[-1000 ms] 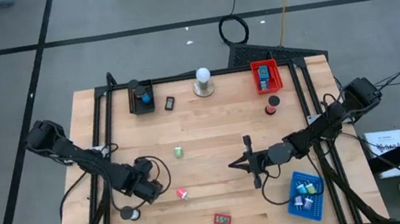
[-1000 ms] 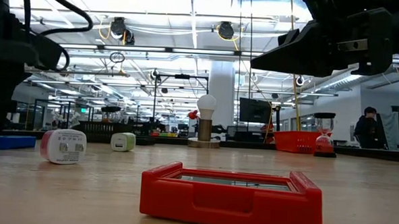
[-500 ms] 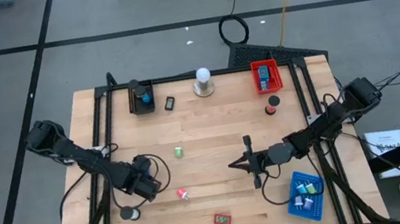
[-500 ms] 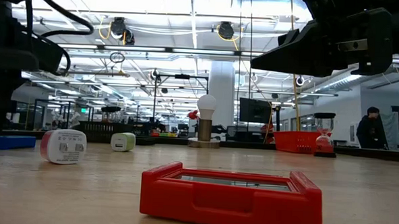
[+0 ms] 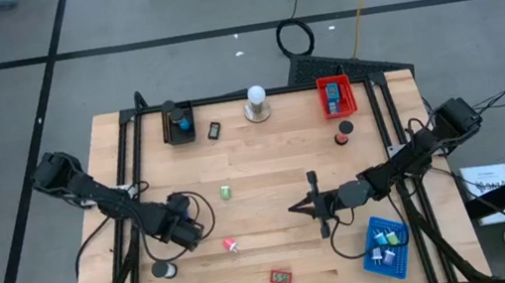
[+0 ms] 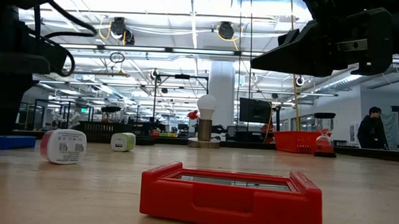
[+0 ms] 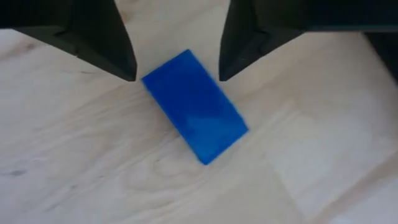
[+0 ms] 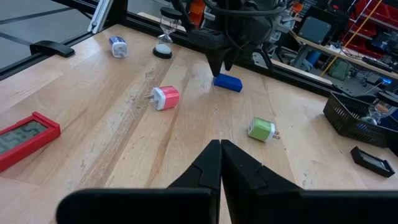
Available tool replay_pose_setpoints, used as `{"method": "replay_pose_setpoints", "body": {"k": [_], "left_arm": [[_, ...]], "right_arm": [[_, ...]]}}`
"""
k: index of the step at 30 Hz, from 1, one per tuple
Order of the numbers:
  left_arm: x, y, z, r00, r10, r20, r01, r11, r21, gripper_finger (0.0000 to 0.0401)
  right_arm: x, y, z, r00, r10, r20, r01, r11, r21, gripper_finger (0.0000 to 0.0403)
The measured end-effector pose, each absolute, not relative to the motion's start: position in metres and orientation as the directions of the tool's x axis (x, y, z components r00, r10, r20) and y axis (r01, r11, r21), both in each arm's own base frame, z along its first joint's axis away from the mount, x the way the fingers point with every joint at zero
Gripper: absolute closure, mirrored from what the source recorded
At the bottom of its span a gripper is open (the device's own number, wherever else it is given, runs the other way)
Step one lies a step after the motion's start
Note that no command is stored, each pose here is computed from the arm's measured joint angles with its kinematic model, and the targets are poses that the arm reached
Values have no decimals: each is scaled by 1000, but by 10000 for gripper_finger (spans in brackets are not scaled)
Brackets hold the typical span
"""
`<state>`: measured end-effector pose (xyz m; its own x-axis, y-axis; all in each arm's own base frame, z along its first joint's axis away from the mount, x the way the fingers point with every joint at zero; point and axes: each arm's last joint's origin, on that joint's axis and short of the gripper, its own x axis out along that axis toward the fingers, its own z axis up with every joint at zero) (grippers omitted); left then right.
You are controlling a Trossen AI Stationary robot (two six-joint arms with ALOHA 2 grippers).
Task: Pick & Place Office items
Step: Put the blue digital clock into the red bin
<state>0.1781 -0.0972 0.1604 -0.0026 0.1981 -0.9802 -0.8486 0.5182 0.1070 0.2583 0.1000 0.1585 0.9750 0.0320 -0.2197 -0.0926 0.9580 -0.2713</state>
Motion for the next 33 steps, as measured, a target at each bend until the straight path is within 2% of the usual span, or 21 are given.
{"method": "replay_pose_setpoints", "body": {"k": [6,11,18,26,29,33], "left_arm": [[179,-97,160,15,207,-978,-843,528,99,110],[180,-96,161,32,236,-971,-839,534,102,100],[173,-91,150,-13,224,-974,-848,514,129,126],[169,-85,139,-19,218,-976,-837,531,135,124],[169,-86,140,-19,213,-977,-820,555,137,149],[170,-86,140,-22,204,-979,-790,597,142,206]], "right_arm": [[258,100,159,975,32,-220,-93,958,-271,399],[258,100,159,975,32,-220,-93,958,-271,399],[258,100,158,975,32,-220,-92,958,-271,399],[258,100,158,975,32,-220,-93,958,-271,398],[258,100,159,975,32,-220,-93,958,-271,399],[258,100,159,975,32,-220,-92,958,-271,399]]}}
